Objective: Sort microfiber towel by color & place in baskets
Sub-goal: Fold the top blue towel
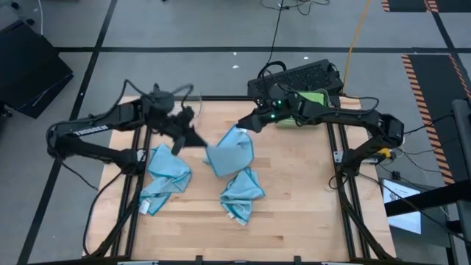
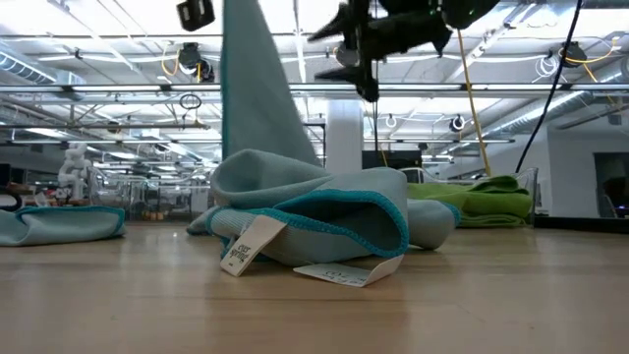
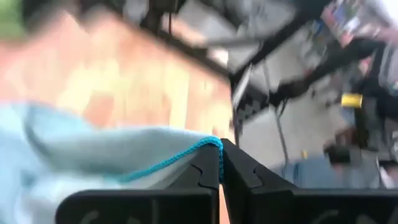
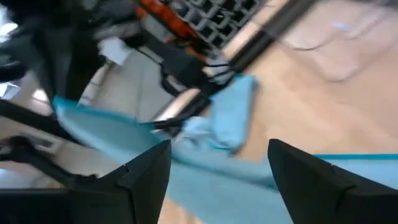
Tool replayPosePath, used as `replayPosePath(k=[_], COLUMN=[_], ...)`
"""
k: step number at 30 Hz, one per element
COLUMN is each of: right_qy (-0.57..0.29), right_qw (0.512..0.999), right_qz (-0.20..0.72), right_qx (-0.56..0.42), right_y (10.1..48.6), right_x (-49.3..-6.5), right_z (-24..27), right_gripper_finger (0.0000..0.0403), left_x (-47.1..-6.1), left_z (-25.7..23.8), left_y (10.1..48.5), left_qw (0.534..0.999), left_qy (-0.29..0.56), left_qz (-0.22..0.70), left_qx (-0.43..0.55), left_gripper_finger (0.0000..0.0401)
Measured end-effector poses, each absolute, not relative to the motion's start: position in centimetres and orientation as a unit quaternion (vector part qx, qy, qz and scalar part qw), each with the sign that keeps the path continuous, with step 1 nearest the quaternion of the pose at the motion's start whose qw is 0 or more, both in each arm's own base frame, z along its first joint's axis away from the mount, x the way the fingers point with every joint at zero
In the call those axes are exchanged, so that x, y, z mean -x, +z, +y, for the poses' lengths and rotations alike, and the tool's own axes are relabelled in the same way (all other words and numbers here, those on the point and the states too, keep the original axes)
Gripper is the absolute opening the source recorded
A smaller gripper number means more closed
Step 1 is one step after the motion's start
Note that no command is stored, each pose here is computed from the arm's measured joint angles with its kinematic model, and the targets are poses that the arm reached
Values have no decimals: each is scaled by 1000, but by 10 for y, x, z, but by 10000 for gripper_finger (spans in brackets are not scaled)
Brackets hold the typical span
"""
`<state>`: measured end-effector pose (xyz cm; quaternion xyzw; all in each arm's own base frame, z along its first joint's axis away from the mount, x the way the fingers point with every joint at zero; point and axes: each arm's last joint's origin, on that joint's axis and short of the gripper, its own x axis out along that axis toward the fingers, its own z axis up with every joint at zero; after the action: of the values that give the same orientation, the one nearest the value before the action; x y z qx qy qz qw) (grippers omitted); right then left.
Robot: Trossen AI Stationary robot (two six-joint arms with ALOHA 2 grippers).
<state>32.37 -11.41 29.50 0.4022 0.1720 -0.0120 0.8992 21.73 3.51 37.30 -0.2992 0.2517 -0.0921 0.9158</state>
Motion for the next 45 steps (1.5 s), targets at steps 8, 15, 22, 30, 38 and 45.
replayPosePath(k=[8, 15, 22, 30, 38, 45], right_qy=[-24, -19, -3, 59, 122, 167], right_qw=[891, 891, 912, 902, 912, 911], right_qz=[222, 263, 271, 306, 366, 375], right_qx=[-395, -369, -307, -300, -137, -28], right_y=[254, 224, 213, 188, 177, 161], right_x=[-338, -354, -377, -412, -409, -414], right_z=[-133, -133, -145, -148, -137, -125], right_gripper_finger=[247, 247, 247, 247, 247, 247], left_x=[-218, -221, -209, -190, -181, -180], left_z=[-13, -65, -103, -133, -158, -164], left_y=[345, 289, 225, 180, 157, 156], left_qw=[868, 829, 792, 743, 712, 705], left_qy=[-67, -37, 28, 91, 111, 107], left_qz=[357, 364, 323, 368, 411, 411], left_qx=[338, 422, 518, 551, 559, 568], left_gripper_finger=[11, 11, 6, 6, 4, 9])
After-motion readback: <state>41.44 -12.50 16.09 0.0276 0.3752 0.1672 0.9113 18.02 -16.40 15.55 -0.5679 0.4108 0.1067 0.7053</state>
